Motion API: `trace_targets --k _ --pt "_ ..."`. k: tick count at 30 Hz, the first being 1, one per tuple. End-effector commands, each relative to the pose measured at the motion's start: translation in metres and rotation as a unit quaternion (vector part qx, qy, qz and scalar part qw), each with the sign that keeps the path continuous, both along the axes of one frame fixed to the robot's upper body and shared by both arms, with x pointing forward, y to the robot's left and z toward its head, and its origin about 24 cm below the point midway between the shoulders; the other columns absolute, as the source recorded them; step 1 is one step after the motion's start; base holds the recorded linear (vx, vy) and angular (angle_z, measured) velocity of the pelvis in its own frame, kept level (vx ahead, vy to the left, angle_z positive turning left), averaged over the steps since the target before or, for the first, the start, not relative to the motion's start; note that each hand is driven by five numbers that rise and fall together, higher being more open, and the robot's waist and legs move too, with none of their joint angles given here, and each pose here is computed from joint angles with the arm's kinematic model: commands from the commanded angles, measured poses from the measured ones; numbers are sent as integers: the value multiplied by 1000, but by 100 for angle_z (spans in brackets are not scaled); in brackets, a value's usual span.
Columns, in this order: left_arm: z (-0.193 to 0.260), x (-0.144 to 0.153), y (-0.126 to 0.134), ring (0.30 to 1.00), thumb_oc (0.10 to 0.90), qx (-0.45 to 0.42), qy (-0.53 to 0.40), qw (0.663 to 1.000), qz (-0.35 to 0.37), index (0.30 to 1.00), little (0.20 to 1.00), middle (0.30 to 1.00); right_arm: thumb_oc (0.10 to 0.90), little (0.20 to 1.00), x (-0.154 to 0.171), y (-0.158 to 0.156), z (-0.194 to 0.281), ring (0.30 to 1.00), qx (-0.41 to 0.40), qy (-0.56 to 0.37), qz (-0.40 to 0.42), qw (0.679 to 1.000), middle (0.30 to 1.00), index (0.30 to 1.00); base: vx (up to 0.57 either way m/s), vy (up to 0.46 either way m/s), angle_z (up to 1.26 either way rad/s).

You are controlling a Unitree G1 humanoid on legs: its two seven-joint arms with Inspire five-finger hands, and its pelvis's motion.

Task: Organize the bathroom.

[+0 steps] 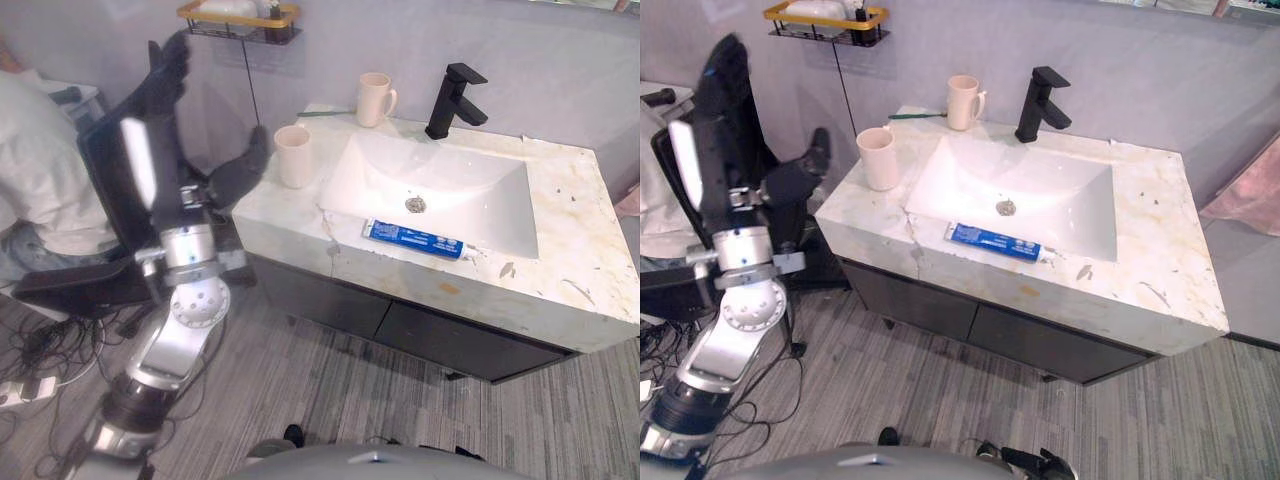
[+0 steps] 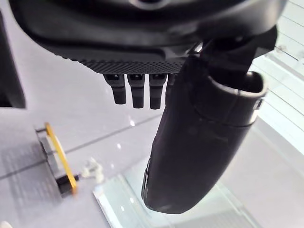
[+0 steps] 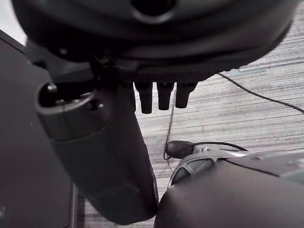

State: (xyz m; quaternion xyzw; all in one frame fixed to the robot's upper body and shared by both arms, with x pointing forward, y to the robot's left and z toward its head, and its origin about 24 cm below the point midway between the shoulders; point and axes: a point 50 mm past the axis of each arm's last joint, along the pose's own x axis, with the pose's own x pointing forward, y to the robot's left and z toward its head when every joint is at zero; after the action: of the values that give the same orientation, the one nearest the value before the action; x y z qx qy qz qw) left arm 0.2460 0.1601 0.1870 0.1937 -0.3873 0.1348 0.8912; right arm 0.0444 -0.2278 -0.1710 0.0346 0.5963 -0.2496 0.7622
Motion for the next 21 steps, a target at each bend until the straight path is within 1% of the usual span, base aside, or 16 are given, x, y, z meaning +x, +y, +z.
trace_targets --k 1,2,3,5,6,9,10,12,15,17,19,20,21 --pt "49 0 -32 900 800 99 -53 989 -96 900 900 900 800 900 1 0 0 900 -10 26 29 999 900 900 0 0 0" --pt "49 0 -32 900 800 99 -53 989 -96 900 900 900 800 900 1 0 0 900 -10 26 29 999 900 900 0 0 0" --pt "46 8 -41 900 800 133 -10 983 -124 900 900 900 800 900 4 -1 0 900 -11 25 31 999 900 900 0 0 0" --pt "46 10 -44 900 800 135 1 982 -136 900 900 900 800 900 5 -2 0 900 -12 24 29 999 900 900 0 0 0" --pt "45 13 -46 900 800 148 12 977 -153 900 900 900 800 900 8 -3 1 900 -14 24 29 999 900 900 20 -10 -3" --pt "45 17 -51 900 800 203 33 964 -170 900 900 900 800 900 12 -6 2 900 -19 24 38 999 900 900 26 -9 -6" --pt "42 22 -53 900 800 241 71 950 -184 900 900 900 800 900 13 -9 3 900 -21 26 45 998 900 900 20 -6 -5" --pt "39 27 -57 900 800 269 104 937 -199 900 900 900 800 900 14 -11 3 900 -23 28 51 998 900 900 10 -2 -2" --pt "34 45 -60 900 800 327 169 909 -197 900 900 900 800 900 18 -17 5 900 -26 33 63 997 900 900 0 0 0" --pt "27 56 -62 900 800 348 211 892 -199 900 900 900 800 900 20 -18 6 900 -27 36 68 997 900 900 33 -23 -6" --pt "24 65 -61 900 800 365 231 880 -198 900 900 900 800 900 23 -18 6 900 -29 40 73 996 900 900 36 -15 -13" --pt "24 66 -62 900 800 365 230 880 -199 900 900 900 800 900 23 -18 6 900 -28 39 73 996 900 900 34 -14 -17" --pt "20 72 -62 900 800 384 254 865 -198 900 900 900 800 900 25 -20 7 900 -30 42 75 996 900 900 29 -15 -17"
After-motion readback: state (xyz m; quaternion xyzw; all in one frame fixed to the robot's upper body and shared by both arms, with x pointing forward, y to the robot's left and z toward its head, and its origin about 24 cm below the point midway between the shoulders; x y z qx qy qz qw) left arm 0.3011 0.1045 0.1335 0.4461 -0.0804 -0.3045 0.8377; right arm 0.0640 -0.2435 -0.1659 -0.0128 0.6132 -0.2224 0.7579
